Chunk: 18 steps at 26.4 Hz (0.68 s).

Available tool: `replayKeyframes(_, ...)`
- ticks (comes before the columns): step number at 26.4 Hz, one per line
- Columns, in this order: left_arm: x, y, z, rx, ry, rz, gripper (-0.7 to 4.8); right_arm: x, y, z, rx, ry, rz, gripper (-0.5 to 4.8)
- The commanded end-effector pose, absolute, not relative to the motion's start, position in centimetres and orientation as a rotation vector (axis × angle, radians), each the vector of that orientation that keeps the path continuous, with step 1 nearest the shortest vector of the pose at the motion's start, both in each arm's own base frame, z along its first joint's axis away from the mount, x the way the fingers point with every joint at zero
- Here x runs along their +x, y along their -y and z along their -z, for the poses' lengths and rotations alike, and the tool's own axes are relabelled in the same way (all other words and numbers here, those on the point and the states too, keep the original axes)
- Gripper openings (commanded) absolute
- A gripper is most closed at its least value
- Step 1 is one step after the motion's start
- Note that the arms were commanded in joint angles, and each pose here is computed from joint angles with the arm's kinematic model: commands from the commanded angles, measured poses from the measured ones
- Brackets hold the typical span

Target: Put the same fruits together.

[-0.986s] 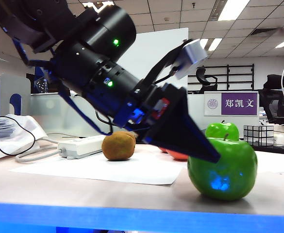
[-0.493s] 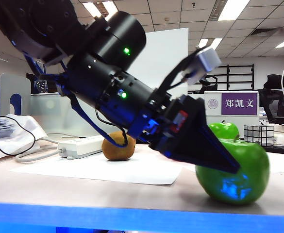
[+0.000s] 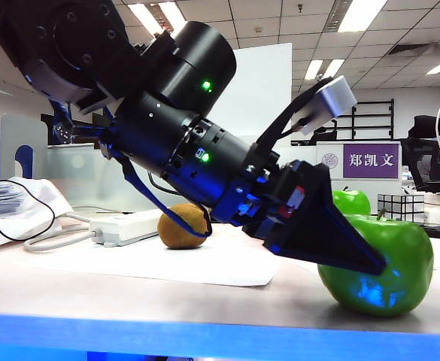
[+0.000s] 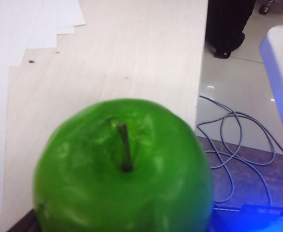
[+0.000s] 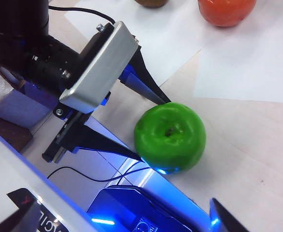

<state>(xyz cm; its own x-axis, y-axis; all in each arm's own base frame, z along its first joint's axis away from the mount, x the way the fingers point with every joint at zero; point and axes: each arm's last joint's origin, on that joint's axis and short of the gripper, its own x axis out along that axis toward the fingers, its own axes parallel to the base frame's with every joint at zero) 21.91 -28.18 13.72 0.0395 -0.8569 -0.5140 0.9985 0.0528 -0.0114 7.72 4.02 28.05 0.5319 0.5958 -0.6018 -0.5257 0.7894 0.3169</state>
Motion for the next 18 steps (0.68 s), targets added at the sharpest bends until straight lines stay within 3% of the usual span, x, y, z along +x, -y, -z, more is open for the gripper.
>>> replayKeyframes(1, 22.0, 28.2, -13.3, 0.406, -0.454, 1.467, 0.33, 7.7, -4.0, -28.3, 0.093, -0.737, -0.677, 4.79)
replayKeyframes(2, 22.0, 28.2, -13.3, 0.407, -0.457, 1.467, -0.07, 7.7, -4.0, -28.3, 0.088, -0.734, -0.679, 4.79)
replayKeyframes(13, 23.2, 29.5, -15.6, 0.312, -0.291, 1.411, -0.06, 7.8, -4.0, -28.3, 0.083, -0.727, -0.679, 4.79)
replayKeyframes(18, 25.3, 31.8, -17.5, 0.335, -0.213, 1.273, -0.06, 7.8, -4.0, -28.3, 0.083, -0.727, -0.679, 4.79)
